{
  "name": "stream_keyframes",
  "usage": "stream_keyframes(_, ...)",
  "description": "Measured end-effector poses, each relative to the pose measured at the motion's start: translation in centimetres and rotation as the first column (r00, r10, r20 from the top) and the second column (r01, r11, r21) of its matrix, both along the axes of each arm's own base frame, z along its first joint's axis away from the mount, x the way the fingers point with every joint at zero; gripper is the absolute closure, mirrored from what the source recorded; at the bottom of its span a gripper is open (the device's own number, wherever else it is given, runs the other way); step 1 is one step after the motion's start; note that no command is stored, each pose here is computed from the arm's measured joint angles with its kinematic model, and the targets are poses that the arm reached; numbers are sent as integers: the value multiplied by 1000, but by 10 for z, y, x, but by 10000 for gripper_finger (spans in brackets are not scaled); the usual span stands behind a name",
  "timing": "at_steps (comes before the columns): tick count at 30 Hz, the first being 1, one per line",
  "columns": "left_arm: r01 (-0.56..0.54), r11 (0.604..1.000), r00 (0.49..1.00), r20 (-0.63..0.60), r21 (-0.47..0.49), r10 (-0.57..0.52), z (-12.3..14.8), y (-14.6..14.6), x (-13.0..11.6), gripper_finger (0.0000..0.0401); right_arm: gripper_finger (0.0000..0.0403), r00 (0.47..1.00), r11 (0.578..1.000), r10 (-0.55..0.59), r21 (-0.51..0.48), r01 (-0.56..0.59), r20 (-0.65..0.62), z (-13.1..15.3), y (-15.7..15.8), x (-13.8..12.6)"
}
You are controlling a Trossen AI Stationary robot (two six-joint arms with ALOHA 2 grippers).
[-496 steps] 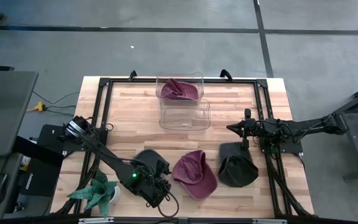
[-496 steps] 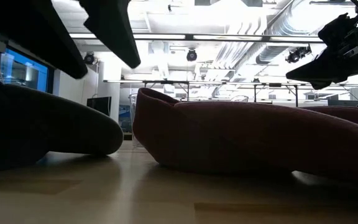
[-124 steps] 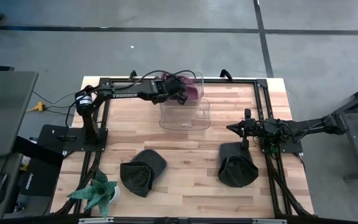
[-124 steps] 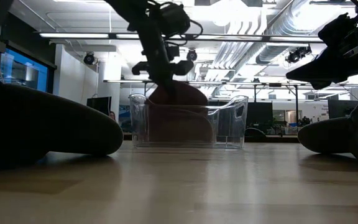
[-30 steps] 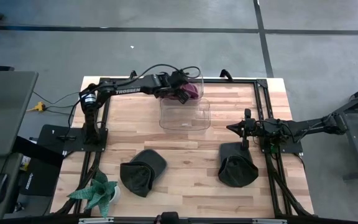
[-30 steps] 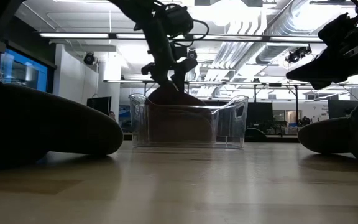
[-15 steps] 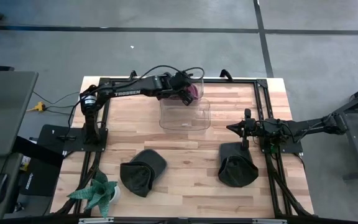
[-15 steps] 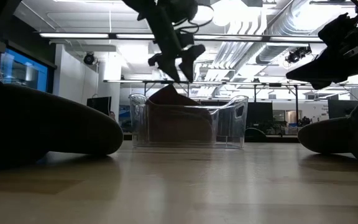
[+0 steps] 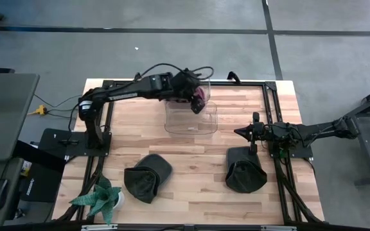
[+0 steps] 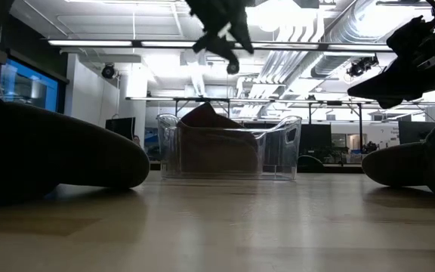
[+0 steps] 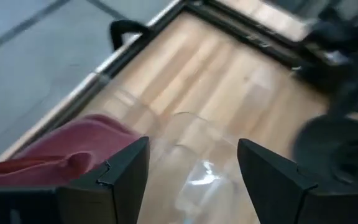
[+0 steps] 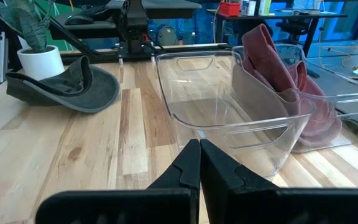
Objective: Pick & Place hat
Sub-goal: Put the black cap into the bottom transparent bin
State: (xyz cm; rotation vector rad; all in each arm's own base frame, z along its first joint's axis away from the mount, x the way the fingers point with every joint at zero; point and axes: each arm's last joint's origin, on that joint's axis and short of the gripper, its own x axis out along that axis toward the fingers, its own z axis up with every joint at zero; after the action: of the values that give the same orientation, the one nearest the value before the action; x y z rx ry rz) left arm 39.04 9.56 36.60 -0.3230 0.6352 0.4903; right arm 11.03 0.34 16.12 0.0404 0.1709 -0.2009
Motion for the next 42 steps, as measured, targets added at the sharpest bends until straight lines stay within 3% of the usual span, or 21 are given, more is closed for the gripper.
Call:
stream_keyframes(10,161,980,986,62,-120,-155,28,-45,-21,168,402,1000,1000,0,0,0,0,0,0,0)
stream_keyframes(20,182,955,982,-11,-236,-189,22,-90,-26,168,402,1000,1000,1,0,-1,0,0,0,0)
stream_keyframes(29,106,961,977,-151,-254,-148,12,-128,-39,168,402,1000,1000,1,0,-1,0,0,0,0)
stream_keyframes(36,-49,955,979,-201,-292,-11,8,-154,-50,168,402,1000,1000,0,0,0,0,0,0,0)
stream_keyframes(42,-114,948,963,-269,-298,31,4,-176,-63,168,402,1000,1000,0,0,0,0,0,0,0)
